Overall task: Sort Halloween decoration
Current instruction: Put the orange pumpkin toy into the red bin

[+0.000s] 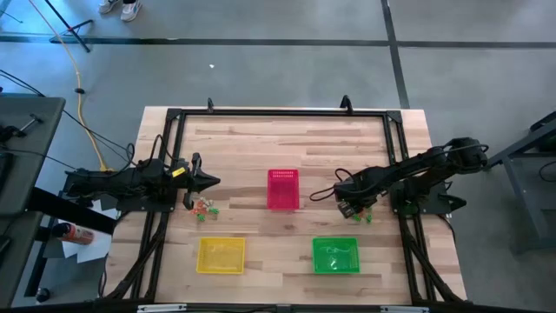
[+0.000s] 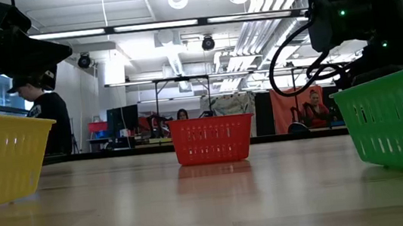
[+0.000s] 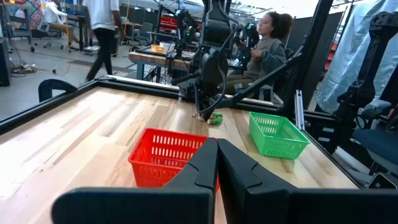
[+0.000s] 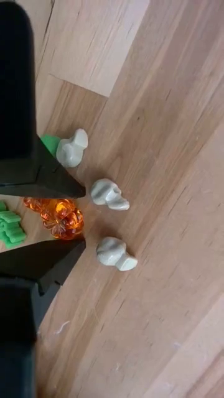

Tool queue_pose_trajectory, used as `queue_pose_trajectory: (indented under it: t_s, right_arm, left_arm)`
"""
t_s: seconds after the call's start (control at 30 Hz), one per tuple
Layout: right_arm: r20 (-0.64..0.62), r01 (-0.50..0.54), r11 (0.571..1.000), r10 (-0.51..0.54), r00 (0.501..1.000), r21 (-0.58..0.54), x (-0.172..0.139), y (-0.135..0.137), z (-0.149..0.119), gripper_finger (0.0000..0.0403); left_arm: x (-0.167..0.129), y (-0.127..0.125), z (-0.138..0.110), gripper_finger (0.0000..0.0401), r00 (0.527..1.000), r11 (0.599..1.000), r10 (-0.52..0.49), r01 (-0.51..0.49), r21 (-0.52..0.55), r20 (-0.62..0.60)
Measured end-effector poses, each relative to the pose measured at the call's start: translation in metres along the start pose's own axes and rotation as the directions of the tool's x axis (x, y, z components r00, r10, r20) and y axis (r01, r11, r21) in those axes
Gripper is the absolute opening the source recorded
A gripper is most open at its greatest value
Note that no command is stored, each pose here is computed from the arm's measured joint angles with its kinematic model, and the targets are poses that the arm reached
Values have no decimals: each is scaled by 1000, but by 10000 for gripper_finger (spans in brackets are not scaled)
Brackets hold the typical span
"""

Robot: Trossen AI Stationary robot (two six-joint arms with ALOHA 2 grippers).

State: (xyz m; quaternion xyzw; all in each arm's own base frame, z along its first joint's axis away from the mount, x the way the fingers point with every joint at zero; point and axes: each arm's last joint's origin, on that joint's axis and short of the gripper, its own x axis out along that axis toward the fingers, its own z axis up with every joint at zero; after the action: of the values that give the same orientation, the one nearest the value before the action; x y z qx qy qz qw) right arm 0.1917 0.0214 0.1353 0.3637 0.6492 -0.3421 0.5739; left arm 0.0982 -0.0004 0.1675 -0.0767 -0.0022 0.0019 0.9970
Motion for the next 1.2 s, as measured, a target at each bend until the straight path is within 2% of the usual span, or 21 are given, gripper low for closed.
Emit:
queue_pose_trajectory:
  t_s: [0.5, 1.0, 1.2]
  right_arm:
    - [5, -43, 999, 44, 999, -29, -19, -13, -8, 90]
    - [175, -252, 967, 255, 951, -38, -55, -28, -16, 90]
    - [236, -388, 909, 415, 879, -154, -70, -26, -17, 90]
  left_arm:
    - [0, 0, 0, 0, 1000, 1000, 0, 0, 0, 0]
    - [0, 0, 0, 0, 1000, 1000, 0, 0, 0, 0]
    - [0, 0, 0, 0, 1000, 1000, 0, 0, 0, 0]
